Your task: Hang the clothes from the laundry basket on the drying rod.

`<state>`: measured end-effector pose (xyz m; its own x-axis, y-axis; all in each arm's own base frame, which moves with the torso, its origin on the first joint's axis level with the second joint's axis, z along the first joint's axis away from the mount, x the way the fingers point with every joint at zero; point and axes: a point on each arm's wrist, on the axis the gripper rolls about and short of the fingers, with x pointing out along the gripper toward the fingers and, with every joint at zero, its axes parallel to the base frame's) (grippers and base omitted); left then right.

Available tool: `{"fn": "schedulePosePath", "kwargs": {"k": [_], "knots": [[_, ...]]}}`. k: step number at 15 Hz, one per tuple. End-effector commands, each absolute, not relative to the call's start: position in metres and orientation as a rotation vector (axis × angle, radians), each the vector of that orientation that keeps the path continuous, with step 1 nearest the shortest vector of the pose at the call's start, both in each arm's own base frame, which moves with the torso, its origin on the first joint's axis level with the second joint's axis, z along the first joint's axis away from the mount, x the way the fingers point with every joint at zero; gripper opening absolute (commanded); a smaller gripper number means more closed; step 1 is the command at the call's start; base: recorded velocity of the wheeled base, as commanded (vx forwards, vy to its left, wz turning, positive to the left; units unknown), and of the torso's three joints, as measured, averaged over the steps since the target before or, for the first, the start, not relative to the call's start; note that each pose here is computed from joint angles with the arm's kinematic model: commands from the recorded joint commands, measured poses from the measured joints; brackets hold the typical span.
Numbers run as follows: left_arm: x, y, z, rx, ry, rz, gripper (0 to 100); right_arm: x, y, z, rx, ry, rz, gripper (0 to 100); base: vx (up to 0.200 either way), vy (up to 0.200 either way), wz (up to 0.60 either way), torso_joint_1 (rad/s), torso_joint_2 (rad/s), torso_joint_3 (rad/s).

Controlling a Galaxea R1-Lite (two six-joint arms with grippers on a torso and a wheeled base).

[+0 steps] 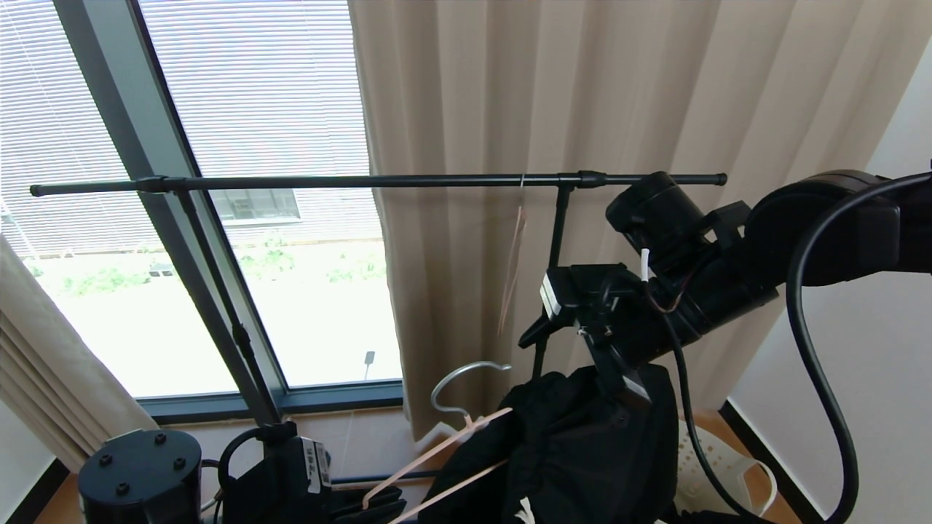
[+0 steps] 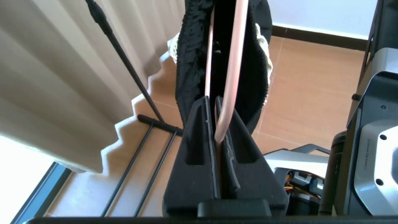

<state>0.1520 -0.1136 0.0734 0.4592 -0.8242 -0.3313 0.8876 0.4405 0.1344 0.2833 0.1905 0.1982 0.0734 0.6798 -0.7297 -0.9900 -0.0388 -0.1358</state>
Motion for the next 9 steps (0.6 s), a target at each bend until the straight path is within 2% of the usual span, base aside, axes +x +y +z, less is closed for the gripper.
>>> {"fn": "schedulePosePath", "kwargs": {"k": [1,7,8,9], "knots": [[0.1524,-0.1138,0.0741,0.305,0.222,-1.073,0,0.2806,0.1981,0.1951,-0.764,0.536,1.468,100,0.000,0.000,0.00,0.000,0.00,0.000],[0.1528,-0.1141,0.0737,0.304,0.223,-1.073,0,0.2756,0.2059,0.1968,-0.777,0.528,1.482,100,0.000,0.000,0.00,0.000,0.00,0.000],[0.1528,-0.1141,0.0737,0.304,0.223,-1.073,0,0.2756,0.2059,0.1968,-0.777,0.528,1.482,0,0.000,0.000,0.00,0.000,0.00,0.000],[0.1528,-0.1141,0.0737,0.304,0.223,-1.073,0,0.2756,0.2059,0.1968,-0.777,0.528,1.482,0,0.000,0.000,0.00,0.000,0.00,0.000]]}}
